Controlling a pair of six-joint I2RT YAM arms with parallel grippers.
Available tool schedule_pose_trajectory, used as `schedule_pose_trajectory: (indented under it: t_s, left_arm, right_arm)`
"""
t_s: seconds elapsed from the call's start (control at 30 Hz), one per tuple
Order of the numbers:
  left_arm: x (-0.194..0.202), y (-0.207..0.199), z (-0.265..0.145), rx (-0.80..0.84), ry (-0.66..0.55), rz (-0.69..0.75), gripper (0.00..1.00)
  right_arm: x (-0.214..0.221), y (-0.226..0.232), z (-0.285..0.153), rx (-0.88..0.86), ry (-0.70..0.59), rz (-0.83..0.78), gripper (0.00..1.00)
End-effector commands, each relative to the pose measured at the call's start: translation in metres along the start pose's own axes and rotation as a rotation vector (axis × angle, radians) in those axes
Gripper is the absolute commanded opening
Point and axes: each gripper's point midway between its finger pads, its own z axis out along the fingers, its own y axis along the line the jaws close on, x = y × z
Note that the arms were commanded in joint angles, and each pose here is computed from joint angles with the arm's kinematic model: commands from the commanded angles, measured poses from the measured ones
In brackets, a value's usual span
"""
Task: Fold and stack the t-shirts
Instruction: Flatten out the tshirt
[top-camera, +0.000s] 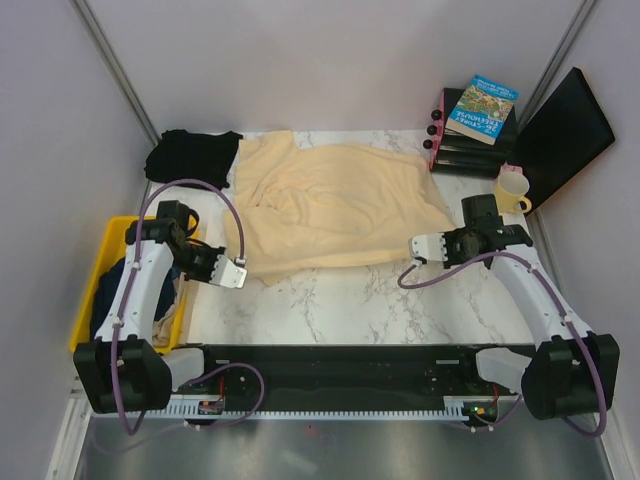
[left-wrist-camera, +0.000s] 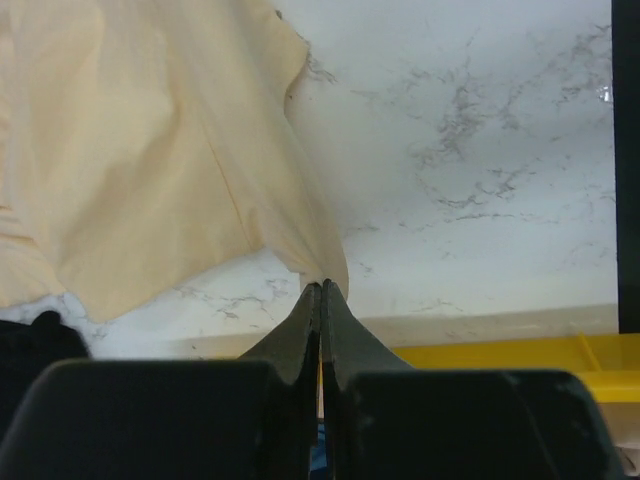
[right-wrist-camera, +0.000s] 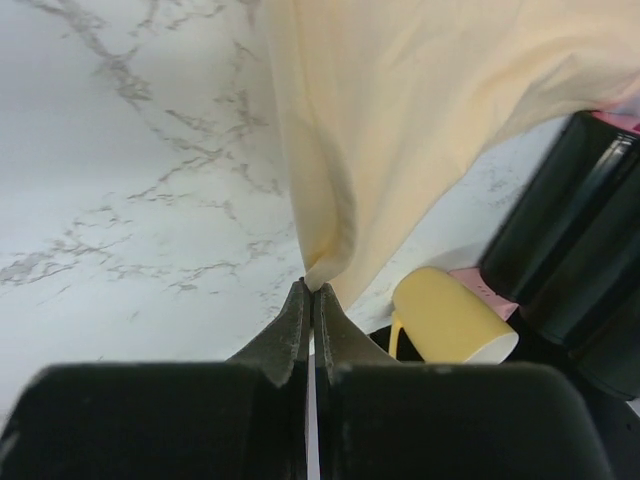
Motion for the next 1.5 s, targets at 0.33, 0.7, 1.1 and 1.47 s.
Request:
schedule_pose_trajectory:
  t_s: [0.33, 0.7, 1.1, 1.47]
  left_arm:
    - [0.038, -0.149, -0.011, 0.604, 0.242, -0.200, 0.02]
    - [0.049, -0.140, -0.017, 0.648, 0.284, -0.308, 0.02]
    - [0.066, 0.058, -0.040, 0.115, 0.188, -0.429, 0.02]
    - [0.084, 0.197, 0.000, -0.208, 0.047, -0.346, 0.03]
  right_arm:
    - [-0.004, 0.103, -0.004, -0.129, -0.029, -0.026, 0.00]
    - [-0.001, 0.137, -0.002, -0.125, -0.012, 0.014, 0.00]
    - [0.005, 0.122, 0.002, -0.124, 0.019, 0.013, 0.88]
    - [0.001, -0.014, 0.014, 0.181, -0.027, 0.230, 0.90]
